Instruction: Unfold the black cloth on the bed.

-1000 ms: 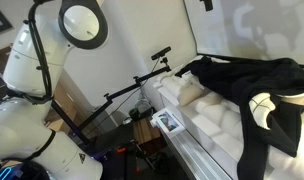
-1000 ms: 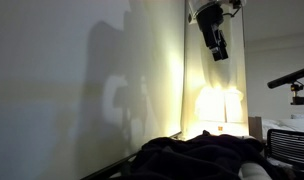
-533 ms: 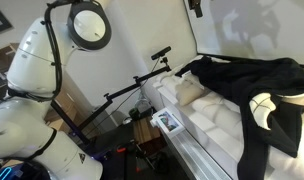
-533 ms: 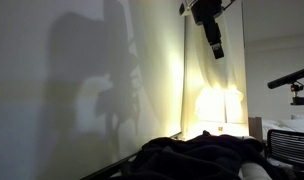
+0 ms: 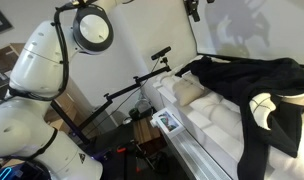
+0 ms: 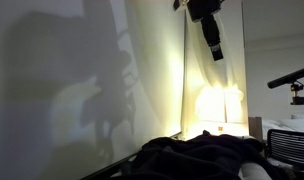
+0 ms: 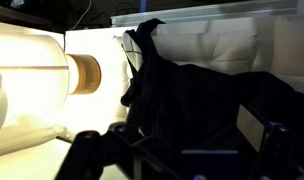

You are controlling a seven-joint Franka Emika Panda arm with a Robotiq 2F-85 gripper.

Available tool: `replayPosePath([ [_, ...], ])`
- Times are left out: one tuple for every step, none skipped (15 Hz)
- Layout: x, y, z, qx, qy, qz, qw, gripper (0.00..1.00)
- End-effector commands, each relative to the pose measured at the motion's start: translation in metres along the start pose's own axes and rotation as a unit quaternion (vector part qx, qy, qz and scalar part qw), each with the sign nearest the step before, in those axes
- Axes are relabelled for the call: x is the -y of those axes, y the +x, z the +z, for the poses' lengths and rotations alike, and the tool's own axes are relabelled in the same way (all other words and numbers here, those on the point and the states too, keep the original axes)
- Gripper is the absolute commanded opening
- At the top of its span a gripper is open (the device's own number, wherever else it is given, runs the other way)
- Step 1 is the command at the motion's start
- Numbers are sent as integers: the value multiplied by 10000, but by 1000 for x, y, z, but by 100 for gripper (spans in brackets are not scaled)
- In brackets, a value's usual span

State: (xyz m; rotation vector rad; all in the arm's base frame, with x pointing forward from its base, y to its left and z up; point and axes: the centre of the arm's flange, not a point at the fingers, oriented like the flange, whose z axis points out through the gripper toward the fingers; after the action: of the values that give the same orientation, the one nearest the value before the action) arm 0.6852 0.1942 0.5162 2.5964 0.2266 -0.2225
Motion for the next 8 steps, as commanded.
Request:
replayPosePath([
  [0, -13, 13, -69, -175, -10, 9998, 100],
  [0, 2, 2, 13, -52, 22, 10000, 100],
  [0, 2, 3, 20, -63, 30, 10000, 100],
  [0, 2, 4, 23, -67, 33, 10000, 100],
  [-1, 2, 4, 23, -69, 35, 10000, 100],
  [-1, 2, 4, 23, -69, 35, 10000, 100],
  [-1, 2, 4, 23, -69, 35, 10000, 100],
  [-1, 2, 4, 23, -69, 35, 10000, 100],
])
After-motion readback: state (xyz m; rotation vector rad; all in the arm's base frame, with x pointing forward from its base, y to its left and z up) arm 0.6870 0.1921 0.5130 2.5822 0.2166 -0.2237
